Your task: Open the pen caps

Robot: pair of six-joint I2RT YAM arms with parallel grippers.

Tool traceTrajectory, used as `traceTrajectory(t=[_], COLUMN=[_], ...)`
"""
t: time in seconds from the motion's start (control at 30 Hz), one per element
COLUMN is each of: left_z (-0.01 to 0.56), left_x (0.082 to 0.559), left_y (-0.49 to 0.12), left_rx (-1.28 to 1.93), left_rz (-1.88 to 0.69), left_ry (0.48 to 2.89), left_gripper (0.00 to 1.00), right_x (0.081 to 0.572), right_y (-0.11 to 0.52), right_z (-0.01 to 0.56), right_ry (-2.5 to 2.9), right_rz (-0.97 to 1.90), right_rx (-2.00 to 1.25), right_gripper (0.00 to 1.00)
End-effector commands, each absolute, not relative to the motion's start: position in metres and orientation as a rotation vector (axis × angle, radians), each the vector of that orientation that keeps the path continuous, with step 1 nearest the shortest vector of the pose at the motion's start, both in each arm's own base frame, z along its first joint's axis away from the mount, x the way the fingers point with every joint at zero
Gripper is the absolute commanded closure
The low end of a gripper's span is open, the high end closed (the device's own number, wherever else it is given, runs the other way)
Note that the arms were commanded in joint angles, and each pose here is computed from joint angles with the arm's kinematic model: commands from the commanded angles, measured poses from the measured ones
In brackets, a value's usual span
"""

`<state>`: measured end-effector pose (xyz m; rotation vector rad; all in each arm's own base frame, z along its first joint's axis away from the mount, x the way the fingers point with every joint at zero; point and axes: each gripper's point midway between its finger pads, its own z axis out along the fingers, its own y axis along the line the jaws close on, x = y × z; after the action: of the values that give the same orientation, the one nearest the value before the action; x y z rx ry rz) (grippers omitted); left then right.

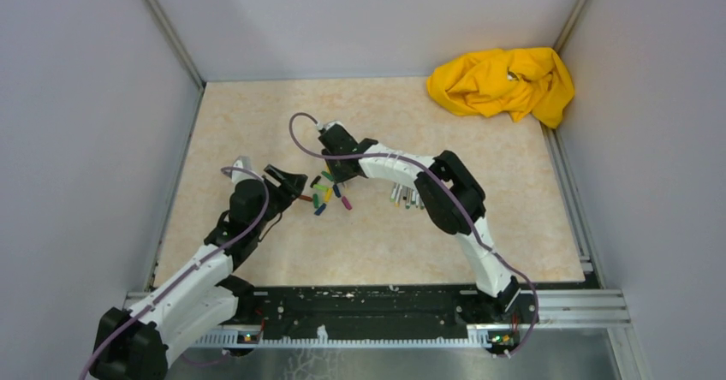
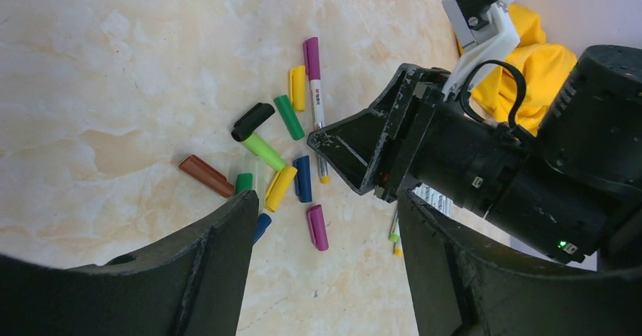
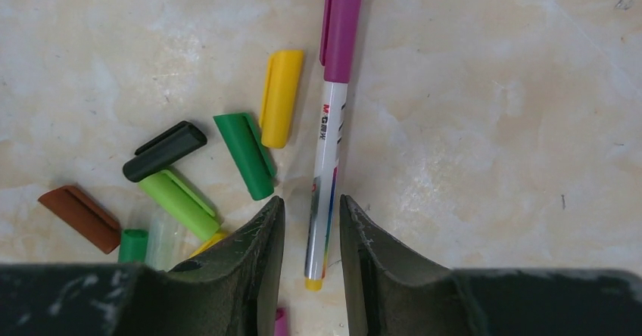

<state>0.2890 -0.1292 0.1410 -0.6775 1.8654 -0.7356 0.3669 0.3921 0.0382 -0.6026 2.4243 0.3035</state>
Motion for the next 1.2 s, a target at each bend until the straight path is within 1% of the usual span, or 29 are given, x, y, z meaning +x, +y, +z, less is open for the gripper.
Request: traceTrajectory(t=[0.0, 0.3, 0.47, 0.5, 0.6, 0.67, 0.8, 1.0, 1.17], left_z=[0.14, 0.139, 0.136, 0.136, 0.137, 0.137, 0.135, 0.134, 0.141], left_x=[0.286, 0.284, 0.283, 0.283, 0.283, 0.283, 0.283, 0.285, 0.287], left_y=[-0.128, -0.125, -0.125, -0.125, -0.124, -0.124, -0.125, -0.129, -0.136], left_rx=[-0.673, -0.672, -0.677, -0.677, -0.677, -0.676, -0.676, -0.665, -0.654], left_rz=[-0.736, -0.729, -0.729, -0.729, -0.729, -0.729, -0.725, -0.741, -0.784], left_ry=[1.857, 1.844, 1.85, 1.85, 1.849, 1.848, 1.856, 1.86, 1.853], left_gripper=[0.27, 0.26, 0.26, 0.26, 0.26, 0.26, 0.26, 0.26, 0.24], right_x=[0.375, 0.372, 0.365, 0.364, 0.358, 0.355, 0.354, 0.363, 0.355], right_y=[0.399, 0.392, 0.385, 0.384, 0.383, 0.383, 0.378, 0.364, 0.351], right_z=[0.046, 0.029, 0.011, 0.009, 0.003, 0.003, 0.013, 0.054, 0.084], right_ry=[2.393, 2.433, 2.489, 2.497, 2.524, 2.536, 2.525, 2.405, 2.313], right_rz=[0.262, 0.207, 0.168, 0.167, 0.194, 0.229, 0.282, 0.284, 0.339], right_rx=[-0.61, -0.623, -0.648, -0.65, -0.654, -0.641, -0.587, -0.502, -0.426], right_gripper=[0.68, 0.69, 0.73, 0.76, 0.92, 1.0, 1.0, 1.0, 1.0])
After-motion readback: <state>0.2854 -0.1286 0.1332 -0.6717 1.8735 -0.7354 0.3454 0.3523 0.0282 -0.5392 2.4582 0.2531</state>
